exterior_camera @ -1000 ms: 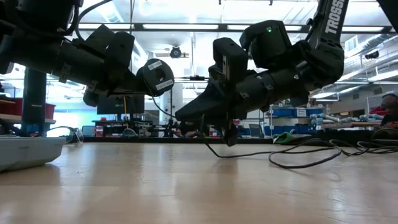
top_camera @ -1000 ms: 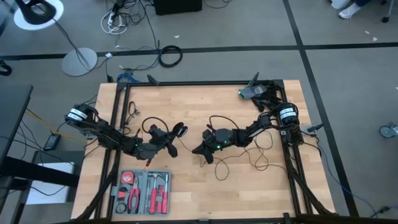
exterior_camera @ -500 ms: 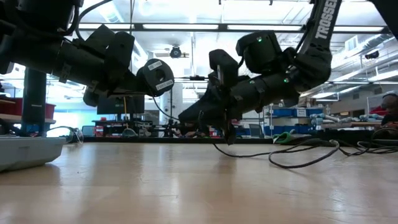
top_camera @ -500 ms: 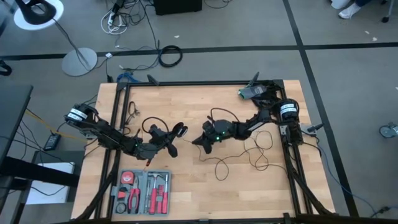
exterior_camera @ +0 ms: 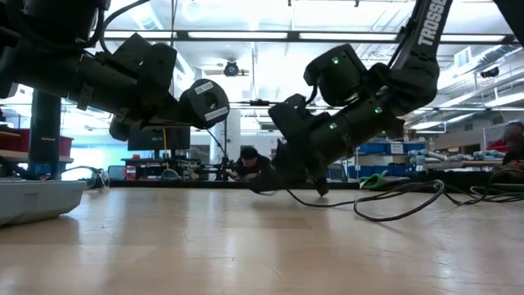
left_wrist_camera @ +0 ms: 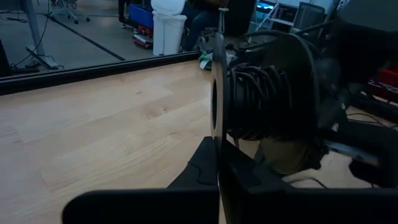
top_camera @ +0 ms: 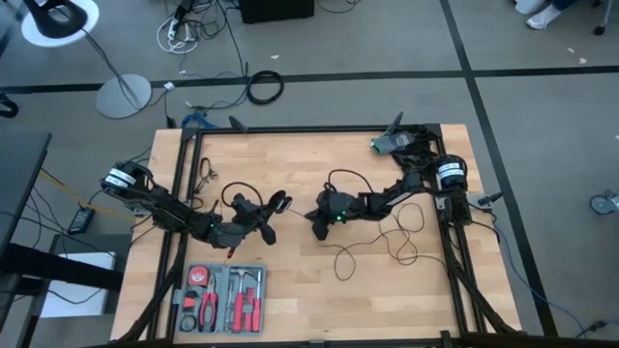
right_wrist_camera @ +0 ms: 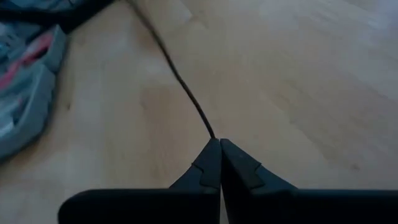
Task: Coil cords
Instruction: Coil the black wire onto the spool
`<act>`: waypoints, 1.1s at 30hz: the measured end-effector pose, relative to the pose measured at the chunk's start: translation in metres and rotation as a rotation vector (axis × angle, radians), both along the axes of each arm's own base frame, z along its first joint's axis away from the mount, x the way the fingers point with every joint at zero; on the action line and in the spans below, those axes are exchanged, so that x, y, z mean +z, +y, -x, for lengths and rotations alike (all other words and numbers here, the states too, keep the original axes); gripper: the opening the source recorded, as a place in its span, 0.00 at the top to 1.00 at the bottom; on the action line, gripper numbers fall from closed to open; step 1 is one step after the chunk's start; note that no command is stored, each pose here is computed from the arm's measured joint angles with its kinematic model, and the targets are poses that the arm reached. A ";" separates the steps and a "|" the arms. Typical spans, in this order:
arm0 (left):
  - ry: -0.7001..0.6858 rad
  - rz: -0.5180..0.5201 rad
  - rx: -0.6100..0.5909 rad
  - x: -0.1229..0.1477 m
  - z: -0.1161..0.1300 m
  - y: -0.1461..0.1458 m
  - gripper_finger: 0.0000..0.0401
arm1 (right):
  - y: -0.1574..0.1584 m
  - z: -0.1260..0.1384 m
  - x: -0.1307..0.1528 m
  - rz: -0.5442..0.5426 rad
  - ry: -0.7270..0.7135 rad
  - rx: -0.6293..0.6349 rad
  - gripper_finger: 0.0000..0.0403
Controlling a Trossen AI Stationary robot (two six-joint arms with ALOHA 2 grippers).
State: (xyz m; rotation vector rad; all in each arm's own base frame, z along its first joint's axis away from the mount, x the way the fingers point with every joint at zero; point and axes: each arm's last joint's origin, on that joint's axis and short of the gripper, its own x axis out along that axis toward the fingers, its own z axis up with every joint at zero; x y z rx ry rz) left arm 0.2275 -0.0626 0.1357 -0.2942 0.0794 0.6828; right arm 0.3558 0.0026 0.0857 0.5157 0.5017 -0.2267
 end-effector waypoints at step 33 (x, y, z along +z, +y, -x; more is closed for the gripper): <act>-0.007 0.004 0.000 0.001 0.000 0.000 1.00 | 0.025 0.014 0.051 0.093 -0.003 0.000 0.78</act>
